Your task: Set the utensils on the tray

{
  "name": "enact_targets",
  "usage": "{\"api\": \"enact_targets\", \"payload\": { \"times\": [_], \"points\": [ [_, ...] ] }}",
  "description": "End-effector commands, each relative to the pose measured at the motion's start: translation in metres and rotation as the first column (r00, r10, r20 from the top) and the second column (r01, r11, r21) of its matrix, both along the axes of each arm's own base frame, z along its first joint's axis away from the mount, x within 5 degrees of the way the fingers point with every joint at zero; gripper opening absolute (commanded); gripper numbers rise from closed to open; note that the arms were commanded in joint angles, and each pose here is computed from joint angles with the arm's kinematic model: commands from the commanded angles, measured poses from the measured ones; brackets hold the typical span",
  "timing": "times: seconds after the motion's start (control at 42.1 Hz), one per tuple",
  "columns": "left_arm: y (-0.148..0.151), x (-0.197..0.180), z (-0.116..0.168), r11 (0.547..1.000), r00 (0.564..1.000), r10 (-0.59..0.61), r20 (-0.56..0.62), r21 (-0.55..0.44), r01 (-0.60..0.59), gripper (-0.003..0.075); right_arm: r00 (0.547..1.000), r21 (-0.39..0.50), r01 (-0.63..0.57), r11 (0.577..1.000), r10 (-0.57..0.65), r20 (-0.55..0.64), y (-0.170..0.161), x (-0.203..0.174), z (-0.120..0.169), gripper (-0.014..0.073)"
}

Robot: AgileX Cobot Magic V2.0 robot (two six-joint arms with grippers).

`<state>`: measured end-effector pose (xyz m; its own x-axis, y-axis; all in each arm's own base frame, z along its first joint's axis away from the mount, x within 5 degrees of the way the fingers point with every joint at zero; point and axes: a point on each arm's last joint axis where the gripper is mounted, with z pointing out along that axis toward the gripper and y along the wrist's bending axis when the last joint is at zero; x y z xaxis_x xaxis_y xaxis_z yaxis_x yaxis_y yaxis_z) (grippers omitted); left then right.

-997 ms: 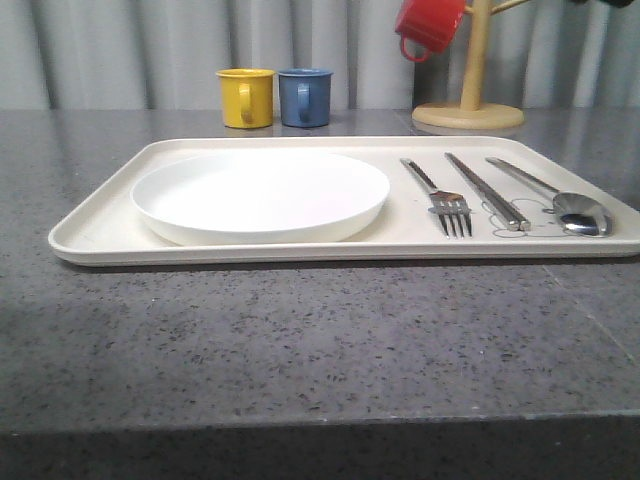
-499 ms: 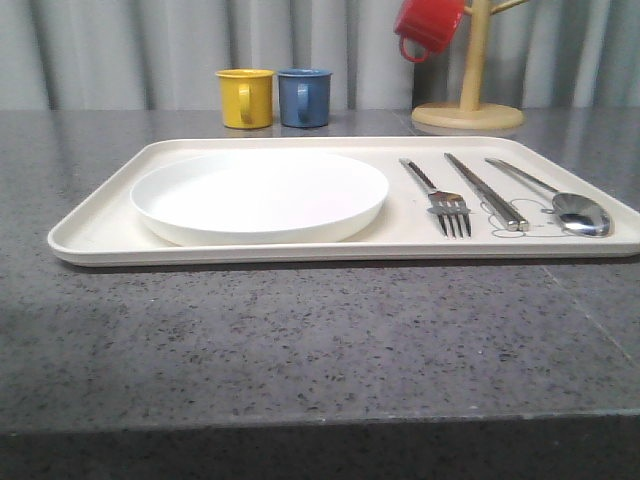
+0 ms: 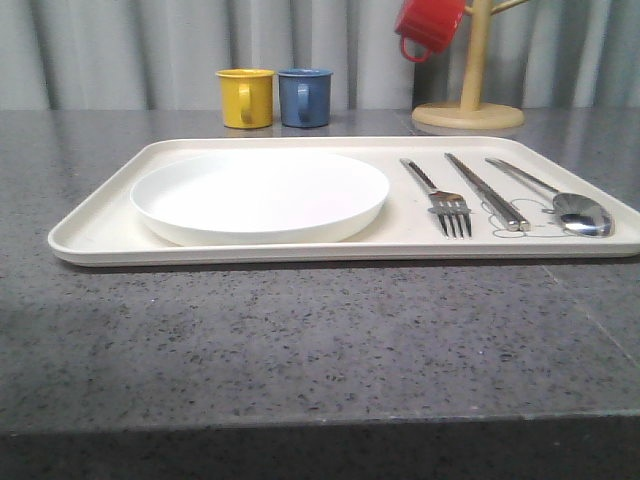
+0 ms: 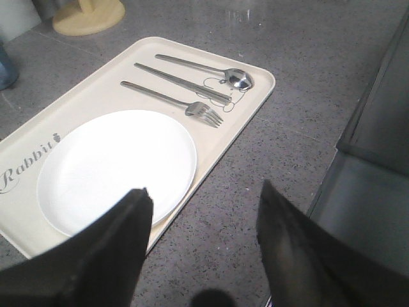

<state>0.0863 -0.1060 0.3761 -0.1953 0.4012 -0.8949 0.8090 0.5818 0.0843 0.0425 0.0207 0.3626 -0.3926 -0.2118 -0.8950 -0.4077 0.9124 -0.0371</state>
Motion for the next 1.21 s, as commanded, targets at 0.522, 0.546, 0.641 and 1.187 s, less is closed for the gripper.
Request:
{"api": "enact_targets", "payload": {
  "times": [0.522, 0.546, 0.641, 1.187],
  "points": [
    [-0.0019, 0.0003, 0.0147, 0.996, 0.998, 0.002, 0.055, -0.087, 0.002, -0.0019, 0.998, 0.036, 0.003, 0.999, -0.005, 0.069, 0.0007, 0.0017, 0.0116, -0.0066],
    [-0.0019, 0.0003, 0.0147, 0.996, 0.998, 0.002, 0.055, -0.087, 0.002, -0.002, 0.998, 0.036, 0.003, 0.999, -0.005, 0.069, 0.0007, 0.0017, 0.0116, -0.0066],
    [-0.0019, 0.0003, 0.0147, 0.996, 0.998, 0.002, 0.055, -0.087, 0.002, -0.002, 0.998, 0.036, 0.003, 0.999, -0.005, 0.069, 0.0007, 0.0017, 0.0116, -0.0066],
    [0.0064, -0.0042, 0.0181, 0.994, 0.997, 0.018, 0.078, -0.108, -0.01, -0.002, 0.998, 0.036, 0.003, 0.999, -0.005, 0.069, 0.0007, 0.0017, 0.0116, -0.0066]
  ]
}}
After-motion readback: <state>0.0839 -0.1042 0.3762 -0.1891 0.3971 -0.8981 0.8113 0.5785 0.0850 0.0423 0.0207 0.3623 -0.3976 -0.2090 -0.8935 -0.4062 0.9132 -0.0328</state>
